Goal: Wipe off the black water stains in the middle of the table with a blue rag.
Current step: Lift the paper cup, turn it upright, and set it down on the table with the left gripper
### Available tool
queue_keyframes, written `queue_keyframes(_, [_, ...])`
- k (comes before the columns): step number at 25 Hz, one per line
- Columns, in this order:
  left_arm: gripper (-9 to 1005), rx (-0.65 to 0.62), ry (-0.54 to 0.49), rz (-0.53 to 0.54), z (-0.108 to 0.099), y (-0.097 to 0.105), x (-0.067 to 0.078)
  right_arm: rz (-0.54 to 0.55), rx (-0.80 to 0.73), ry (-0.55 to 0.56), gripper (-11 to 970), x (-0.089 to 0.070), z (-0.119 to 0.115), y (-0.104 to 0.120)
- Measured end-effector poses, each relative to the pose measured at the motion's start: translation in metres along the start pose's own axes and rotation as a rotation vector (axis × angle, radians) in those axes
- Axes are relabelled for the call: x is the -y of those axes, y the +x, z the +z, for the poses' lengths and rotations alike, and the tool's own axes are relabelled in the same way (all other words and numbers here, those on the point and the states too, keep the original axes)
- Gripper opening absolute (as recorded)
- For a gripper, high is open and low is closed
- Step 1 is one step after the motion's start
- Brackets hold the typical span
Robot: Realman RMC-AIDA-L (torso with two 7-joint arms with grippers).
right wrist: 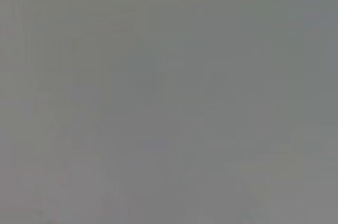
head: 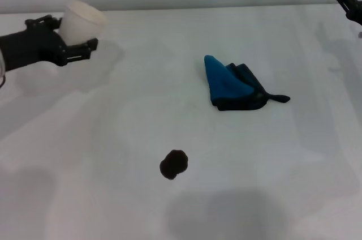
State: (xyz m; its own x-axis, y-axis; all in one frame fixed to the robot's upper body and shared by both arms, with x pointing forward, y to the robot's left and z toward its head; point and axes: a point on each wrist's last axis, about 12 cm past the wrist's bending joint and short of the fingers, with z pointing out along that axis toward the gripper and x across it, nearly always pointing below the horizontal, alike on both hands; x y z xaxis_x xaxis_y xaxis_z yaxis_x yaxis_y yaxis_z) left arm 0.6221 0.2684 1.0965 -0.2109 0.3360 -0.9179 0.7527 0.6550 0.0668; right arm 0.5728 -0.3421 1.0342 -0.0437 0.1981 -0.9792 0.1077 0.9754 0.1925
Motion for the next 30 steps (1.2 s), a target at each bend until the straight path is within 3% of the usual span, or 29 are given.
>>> queue_keyframes(9, [830, 0.278, -0.225, -0.074, -0.019, 0.052, 0.030, -0.031, 0.001, -0.016, 872, 0.002, 0.001, -0.002])
queue_keyframes(13, [831, 0.316, -0.378, -0.034, -0.019, 0.069, 0.045, -0.044, -0.003, -0.027, 872, 0.001, 0.001, -0.002])
queue_keyframes(15, [831, 0.276, -0.445, 0.027, -0.016, 0.078, 0.054, -0.052, -0.007, -0.037, 872, 0.000, 0.000, -0.001])
queue_keyframes(20, [830, 0.211, -0.459, 0.064, -0.011, 0.087, 0.062, -0.061, -0.003, -0.050, 872, 0.000, -0.001, -0.001])
queue_keyframes(30, [833, 0.117, -0.451, -0.006, -0.002, 0.099, 0.072, -0.055, 0.016, -0.059, 872, 0.002, -0.008, 0.000])
